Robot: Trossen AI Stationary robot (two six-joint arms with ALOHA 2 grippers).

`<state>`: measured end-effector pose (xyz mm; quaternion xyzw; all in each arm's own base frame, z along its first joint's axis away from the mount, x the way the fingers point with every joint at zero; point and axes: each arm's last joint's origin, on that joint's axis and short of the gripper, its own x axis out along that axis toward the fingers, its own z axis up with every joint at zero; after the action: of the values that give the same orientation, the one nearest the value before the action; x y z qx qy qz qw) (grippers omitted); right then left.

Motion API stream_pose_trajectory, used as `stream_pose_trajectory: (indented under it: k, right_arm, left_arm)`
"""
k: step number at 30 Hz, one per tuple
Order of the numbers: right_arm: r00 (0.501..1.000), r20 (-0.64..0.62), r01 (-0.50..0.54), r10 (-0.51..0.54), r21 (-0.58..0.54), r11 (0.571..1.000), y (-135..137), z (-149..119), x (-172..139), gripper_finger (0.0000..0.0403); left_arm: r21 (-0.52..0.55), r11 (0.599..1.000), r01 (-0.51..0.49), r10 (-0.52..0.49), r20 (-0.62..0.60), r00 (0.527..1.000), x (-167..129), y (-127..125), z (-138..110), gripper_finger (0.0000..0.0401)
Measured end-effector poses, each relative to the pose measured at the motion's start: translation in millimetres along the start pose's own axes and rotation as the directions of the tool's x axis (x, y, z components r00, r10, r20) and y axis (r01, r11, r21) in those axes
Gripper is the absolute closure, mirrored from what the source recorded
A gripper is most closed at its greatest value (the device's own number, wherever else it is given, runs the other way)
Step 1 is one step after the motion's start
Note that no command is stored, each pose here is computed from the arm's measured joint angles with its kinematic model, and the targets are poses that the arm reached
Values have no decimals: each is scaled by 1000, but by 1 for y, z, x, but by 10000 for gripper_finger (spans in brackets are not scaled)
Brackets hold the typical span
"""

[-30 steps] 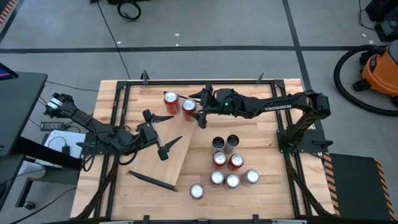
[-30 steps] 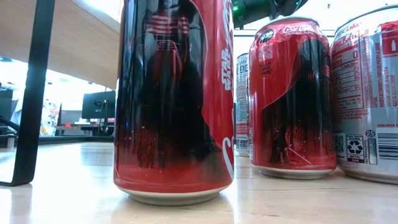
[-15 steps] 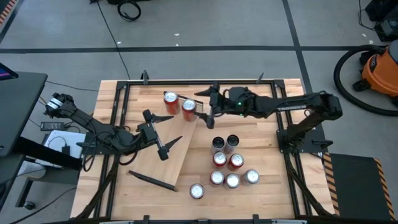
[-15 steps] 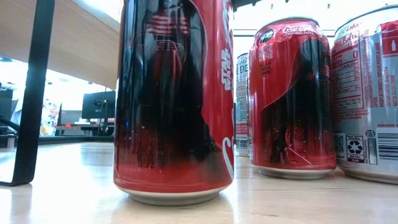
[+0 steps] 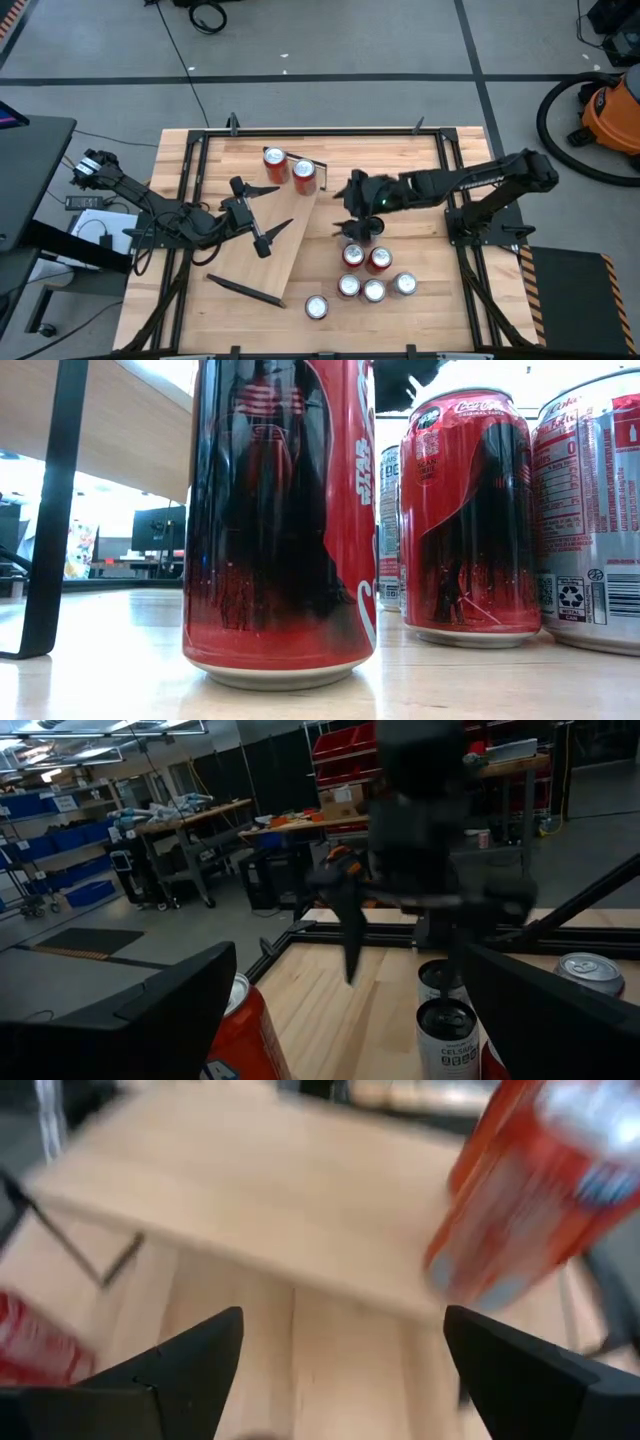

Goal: Place canned beverage on shelf
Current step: Put the top white soda can on the shelf

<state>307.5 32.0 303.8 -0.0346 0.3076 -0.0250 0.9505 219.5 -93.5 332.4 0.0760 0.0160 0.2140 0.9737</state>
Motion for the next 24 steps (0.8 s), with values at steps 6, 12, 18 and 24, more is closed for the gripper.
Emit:
stream_pose_trajectory:
  k: [6, 12, 18, 24]
  right_arm:
    - [993, -118, -9, 12, 23, 1000, 16, -13, -2, 53]
    - [968, -247, 45, -43, 2, 999, 16, -25, -11, 53]
    - [932, -355, 81, -66, 28, 996, 10, -36, -21, 53]
    - [928, -370, 72, -37, 82, 994, 9, -37, -32, 53]
  left_arm:
    - [-3, 1000, -1, 1, 2, 1000, 0, 0, 0, 5]
    - [-3, 1000, 0, 0, 2, 1000, 0, 0, 0, 5]
    - [-1, 1000, -1, 1, 1, 1000, 0, 0, 0, 5]
    - [-10, 1000, -1, 1, 2, 1000, 0, 0, 0, 5]
